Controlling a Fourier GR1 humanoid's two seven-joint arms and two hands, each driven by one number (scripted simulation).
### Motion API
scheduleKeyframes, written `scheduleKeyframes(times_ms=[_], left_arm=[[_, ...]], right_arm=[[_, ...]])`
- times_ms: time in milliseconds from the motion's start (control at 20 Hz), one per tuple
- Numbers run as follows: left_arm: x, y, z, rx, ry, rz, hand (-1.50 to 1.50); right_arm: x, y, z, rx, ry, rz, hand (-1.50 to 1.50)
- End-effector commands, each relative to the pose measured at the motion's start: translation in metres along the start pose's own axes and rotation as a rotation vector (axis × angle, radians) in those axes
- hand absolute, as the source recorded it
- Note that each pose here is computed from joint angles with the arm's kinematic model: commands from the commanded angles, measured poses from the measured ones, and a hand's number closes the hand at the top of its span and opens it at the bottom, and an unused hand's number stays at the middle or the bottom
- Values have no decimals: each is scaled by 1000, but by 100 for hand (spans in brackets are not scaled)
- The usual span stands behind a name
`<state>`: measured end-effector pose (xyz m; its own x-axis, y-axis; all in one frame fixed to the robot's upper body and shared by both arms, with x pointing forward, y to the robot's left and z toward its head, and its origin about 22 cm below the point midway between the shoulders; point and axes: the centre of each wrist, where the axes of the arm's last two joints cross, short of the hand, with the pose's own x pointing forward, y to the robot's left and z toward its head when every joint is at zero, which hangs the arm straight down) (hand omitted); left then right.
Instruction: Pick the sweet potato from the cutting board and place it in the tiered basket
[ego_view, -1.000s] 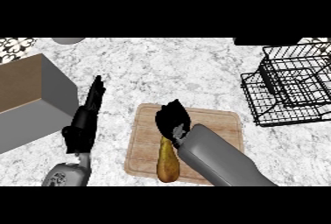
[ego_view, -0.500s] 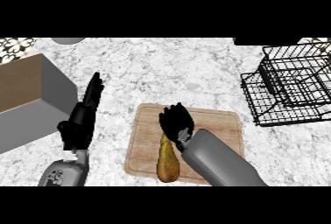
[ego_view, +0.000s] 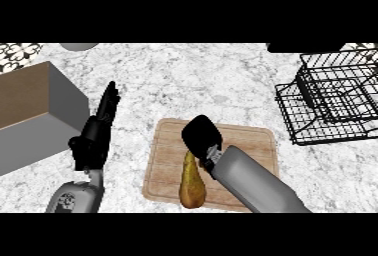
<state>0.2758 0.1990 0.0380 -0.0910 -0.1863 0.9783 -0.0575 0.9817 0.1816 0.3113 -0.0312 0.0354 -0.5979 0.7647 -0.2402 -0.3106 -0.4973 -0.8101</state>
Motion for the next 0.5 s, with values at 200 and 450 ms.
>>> scheduleKeyframes(times_ms=[200, 450], left_arm=[[-9, 10, 7, 43, 24, -6, 0], [-18, 15, 22, 64, 39, -13, 0]], right_arm=[[-42, 65, 24, -11, 229, -113, 150], [-88, 109, 69, -29, 494, -299, 150]])
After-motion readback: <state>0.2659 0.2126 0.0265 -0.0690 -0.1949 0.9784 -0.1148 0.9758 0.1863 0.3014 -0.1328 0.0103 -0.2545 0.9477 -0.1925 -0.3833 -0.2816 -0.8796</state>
